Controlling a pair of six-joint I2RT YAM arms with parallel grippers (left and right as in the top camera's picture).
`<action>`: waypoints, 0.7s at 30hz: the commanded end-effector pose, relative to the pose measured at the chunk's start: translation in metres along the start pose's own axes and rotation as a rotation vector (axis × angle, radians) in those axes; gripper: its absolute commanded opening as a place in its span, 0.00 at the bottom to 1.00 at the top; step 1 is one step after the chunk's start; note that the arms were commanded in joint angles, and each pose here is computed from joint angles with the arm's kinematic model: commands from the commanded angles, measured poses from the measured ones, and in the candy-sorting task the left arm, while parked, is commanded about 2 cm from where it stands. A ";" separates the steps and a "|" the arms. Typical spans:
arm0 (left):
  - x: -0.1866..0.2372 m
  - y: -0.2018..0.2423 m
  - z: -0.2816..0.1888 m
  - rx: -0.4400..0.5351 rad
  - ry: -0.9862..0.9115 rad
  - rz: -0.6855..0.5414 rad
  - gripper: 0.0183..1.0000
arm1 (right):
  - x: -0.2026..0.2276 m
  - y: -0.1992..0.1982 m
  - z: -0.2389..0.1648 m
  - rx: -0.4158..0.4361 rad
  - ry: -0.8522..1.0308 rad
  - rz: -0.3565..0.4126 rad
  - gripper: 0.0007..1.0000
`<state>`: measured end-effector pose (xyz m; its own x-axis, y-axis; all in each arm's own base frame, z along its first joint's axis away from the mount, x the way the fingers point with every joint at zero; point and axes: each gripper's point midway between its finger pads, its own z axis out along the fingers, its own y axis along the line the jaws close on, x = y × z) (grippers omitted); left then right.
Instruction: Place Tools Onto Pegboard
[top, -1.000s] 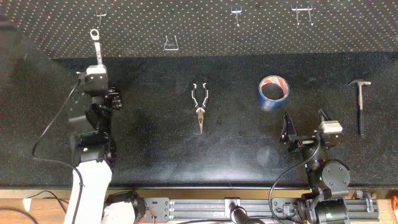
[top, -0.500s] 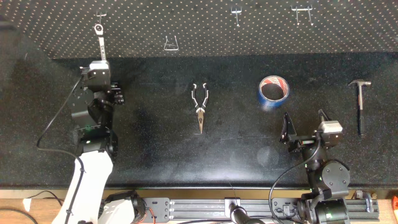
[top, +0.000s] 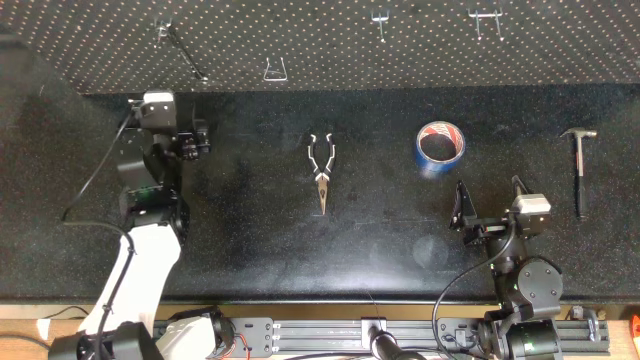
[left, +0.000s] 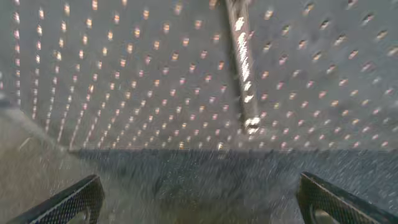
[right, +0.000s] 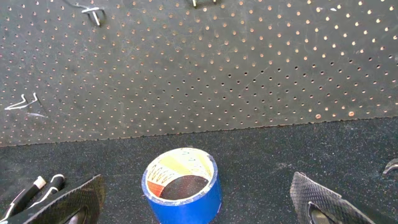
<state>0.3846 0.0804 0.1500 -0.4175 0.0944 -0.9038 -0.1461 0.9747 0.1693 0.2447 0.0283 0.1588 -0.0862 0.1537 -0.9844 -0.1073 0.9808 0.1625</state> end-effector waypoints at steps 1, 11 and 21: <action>0.015 0.004 -0.030 -0.046 0.125 0.019 1.00 | 0.002 -0.001 0.000 0.005 0.001 0.011 0.98; 0.068 -0.104 -0.118 0.138 0.580 -0.347 1.00 | 0.002 -0.001 0.000 0.005 0.002 0.011 0.98; 0.056 -0.249 -0.040 0.255 0.771 -0.119 1.00 | 0.002 -0.001 0.000 0.005 0.001 0.011 0.98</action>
<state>0.3415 -0.1534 0.0757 -0.9349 -0.1036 -0.3396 -0.0837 0.9938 -0.0728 0.2446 0.0283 0.1590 -0.0858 0.1537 -0.9844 -0.1074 0.9808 0.1625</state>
